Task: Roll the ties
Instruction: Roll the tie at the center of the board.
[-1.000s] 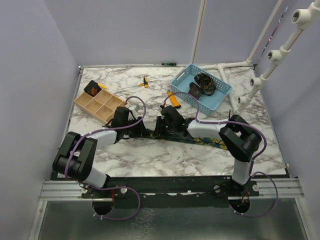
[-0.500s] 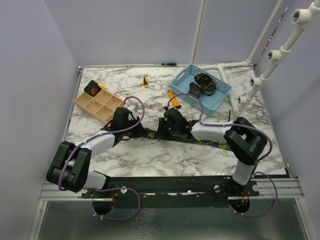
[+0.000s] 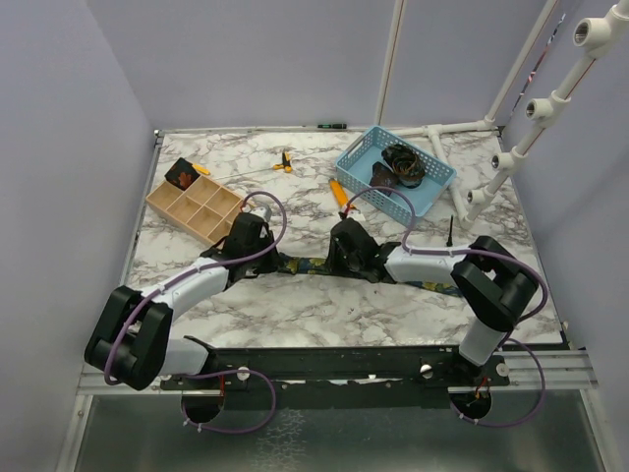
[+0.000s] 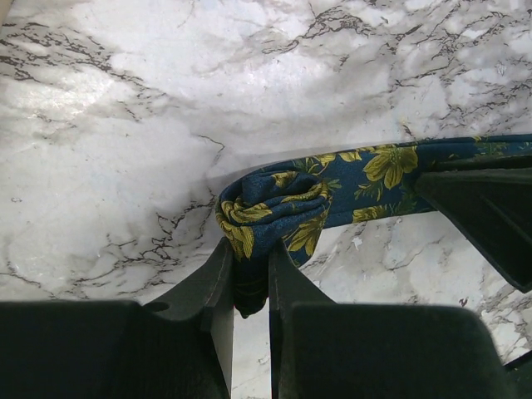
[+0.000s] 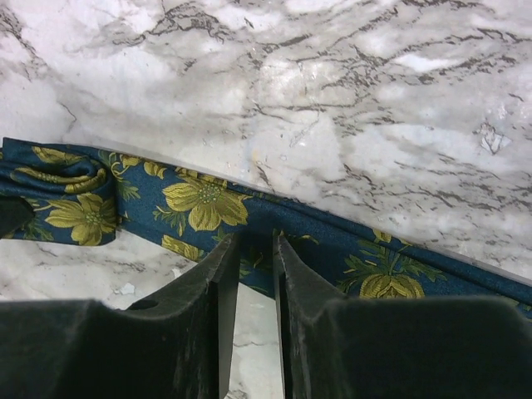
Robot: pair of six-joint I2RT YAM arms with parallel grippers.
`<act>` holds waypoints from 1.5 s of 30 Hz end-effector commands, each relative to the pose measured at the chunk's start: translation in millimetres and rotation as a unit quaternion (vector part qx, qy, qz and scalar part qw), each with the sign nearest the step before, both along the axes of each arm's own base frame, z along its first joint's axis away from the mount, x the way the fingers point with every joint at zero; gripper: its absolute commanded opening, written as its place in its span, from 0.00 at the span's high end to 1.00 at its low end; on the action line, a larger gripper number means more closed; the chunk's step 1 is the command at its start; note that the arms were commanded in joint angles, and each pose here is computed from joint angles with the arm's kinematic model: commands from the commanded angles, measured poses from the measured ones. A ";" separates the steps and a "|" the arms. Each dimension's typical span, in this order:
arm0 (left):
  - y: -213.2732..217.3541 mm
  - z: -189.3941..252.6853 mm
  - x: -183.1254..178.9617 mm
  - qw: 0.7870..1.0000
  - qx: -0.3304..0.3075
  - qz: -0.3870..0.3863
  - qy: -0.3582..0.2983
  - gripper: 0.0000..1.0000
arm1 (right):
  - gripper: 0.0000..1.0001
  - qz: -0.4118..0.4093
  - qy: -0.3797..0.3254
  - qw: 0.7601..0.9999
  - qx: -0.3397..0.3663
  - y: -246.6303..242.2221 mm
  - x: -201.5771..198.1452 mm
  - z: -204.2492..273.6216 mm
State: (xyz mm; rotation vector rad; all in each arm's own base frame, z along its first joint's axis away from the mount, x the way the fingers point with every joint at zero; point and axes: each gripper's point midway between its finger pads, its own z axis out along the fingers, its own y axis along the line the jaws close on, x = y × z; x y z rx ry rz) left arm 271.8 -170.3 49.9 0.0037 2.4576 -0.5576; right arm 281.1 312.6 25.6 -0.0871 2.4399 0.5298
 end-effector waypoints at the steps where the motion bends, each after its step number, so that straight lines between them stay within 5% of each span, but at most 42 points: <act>1: 5.5 12.1 7.6 0.999 0.014 0.038 -0.015 1.00 | 0.74 -0.007 0.014 0.999 -0.046 -27.9 -15.1 -17.3; 11: 11.5 28.2 16.9 0.994 0.056 0.096 -0.021 1.00 | 0.81 0.019 0.033 0.999 -0.030 -38.3 -42.2 -32.4; 21: 12.7 22.8 14.8 0.981 0.163 0.097 -0.028 1.00 | 0.82 0.029 0.053 0.998 -0.027 -40.1 -54.3 -44.4; 31: 28.2 35.1 20.9 0.944 0.300 0.132 -0.037 1.00 | 0.67 0.018 0.021 1.000 0.013 -45.2 -57.7 3.4; 45: 36.8 29.0 15.8 0.862 0.494 0.111 -0.031 1.00 | 0.67 0.012 0.019 0.999 0.043 -87.4 -99.9 26.6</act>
